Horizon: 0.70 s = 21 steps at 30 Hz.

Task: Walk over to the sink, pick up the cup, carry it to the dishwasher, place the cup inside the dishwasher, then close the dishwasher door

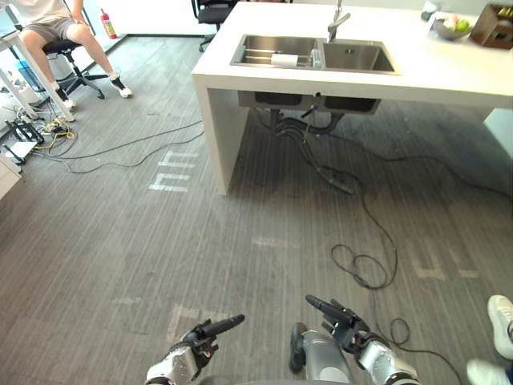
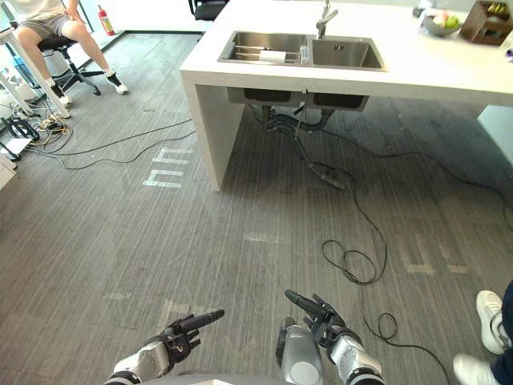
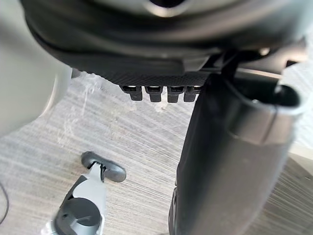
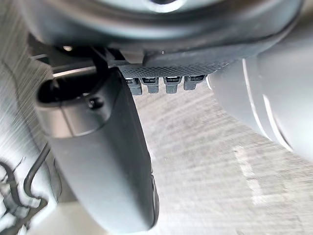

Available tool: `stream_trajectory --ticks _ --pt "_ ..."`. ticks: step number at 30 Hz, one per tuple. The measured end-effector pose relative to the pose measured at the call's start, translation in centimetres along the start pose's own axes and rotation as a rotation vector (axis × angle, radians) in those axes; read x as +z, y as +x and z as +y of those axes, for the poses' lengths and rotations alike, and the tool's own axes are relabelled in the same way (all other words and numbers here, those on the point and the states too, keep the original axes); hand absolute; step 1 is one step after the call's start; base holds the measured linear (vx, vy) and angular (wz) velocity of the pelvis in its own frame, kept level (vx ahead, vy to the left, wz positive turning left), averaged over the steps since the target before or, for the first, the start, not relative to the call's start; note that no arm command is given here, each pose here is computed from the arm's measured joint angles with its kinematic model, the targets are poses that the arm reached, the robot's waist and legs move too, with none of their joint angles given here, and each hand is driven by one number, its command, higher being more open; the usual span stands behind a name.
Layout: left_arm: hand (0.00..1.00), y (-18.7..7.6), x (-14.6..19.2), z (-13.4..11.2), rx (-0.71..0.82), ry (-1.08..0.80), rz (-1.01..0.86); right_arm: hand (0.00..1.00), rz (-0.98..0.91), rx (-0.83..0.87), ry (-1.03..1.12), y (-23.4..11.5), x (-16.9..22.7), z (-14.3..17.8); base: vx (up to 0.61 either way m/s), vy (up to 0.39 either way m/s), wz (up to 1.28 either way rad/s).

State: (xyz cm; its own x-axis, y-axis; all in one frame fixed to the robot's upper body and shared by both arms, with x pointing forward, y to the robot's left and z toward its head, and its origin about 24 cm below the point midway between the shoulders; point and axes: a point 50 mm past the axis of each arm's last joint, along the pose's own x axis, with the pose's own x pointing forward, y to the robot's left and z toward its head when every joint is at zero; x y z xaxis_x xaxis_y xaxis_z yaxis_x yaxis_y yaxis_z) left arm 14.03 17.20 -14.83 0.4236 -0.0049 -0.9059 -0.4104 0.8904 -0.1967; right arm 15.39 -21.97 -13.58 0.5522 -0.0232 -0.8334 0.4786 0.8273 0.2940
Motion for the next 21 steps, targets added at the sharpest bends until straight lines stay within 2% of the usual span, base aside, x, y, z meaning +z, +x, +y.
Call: stream_trajectory --ticks 4,6,9,12,14,17,21 --pt "1.0 0.0 1.6 -1.0 -0.05 -0.021 -0.117 1.0 0.073 -0.087 -0.051 -0.7 -1.7 -2.8 0.45 -0.153 0.18" --pt "1.0 -0.1 2.4 -1.6 -0.072 -0.039 -0.151 1.0 0.081 -0.099 -0.049 -0.8 -1.9 -3.2 0.42 -0.079 -0.04" --pt "1.0 -0.5 3.5 -2.9 -0.128 -0.034 -0.213 1.0 0.053 -0.077 -0.046 -0.4 -1.3 -2.3 0.45 -0.029 -0.3" --pt "1.0 -0.8 3.1 -4.3 -0.17 -0.038 -0.214 1.0 -0.002 -0.053 0.0 0.0 -0.1 -1.4 0.39 0.1 -0.4" --pt "1.0 -0.8 2.7 -4.4 -0.17 -0.035 -0.19 1.0 -0.015 -0.031 0.046 -0.1 -0.4 -1.2 0.39 0.21 -0.37" --pt "1.0 -0.8 3.8 -4.0 -0.156 0.026 -0.209 1.0 0.01 -0.004 0.072 -0.2 -1.4 -1.0 0.32 0.215 -0.12" --pt "1.0 -0.8 4.4 -3.6 -0.166 0.051 -0.242 1.0 0.076 0.023 0.039 0.0 -2.4 -0.3 0.28 0.172 0.0"
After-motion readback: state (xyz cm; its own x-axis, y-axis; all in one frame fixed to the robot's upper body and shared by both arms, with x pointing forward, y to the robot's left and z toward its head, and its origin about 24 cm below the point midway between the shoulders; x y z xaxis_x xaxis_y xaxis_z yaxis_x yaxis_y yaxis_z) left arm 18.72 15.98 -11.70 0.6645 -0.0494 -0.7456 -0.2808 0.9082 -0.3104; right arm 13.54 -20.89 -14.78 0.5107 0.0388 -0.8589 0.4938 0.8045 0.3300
